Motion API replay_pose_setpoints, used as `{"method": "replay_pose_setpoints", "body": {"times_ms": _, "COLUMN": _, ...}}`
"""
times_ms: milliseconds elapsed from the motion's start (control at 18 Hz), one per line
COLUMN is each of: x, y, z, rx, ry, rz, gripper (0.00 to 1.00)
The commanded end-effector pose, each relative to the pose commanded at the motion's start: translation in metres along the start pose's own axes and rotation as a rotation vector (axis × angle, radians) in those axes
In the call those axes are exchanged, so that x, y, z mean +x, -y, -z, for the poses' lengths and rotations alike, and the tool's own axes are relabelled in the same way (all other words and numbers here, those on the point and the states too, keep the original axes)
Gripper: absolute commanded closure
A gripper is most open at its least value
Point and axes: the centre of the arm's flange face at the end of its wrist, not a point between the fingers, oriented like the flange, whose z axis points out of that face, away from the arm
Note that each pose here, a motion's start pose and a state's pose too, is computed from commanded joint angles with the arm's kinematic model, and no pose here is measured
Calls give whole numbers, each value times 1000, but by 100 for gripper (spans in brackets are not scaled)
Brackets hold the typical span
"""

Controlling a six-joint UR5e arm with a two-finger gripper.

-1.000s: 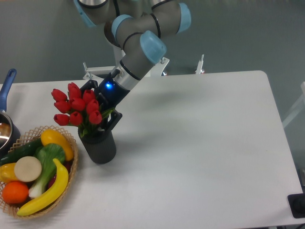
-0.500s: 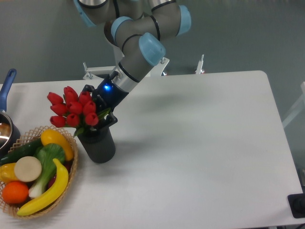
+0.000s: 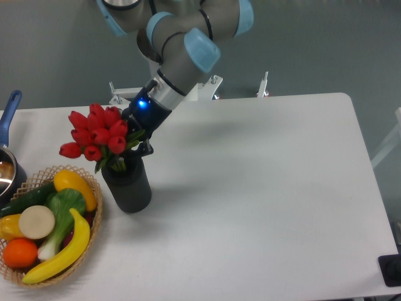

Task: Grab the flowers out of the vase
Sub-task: 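Lift the gripped tulips straight up out of the black vase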

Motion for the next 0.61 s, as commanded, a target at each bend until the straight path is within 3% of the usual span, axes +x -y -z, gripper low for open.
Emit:
{"method": "replay_pose_setpoints", "body": {"times_ms": 389, "x": -22, "y": 40, "z": 45, "rx": 91, "ry": 57, "rz": 153, "gripper": 89}}
{"method": "replay_pose_setpoints", "body": {"times_ms": 611, "x": -21, "y": 49, "z": 64, "rx": 100, "ry": 77, "rz": 184, "gripper": 89}}
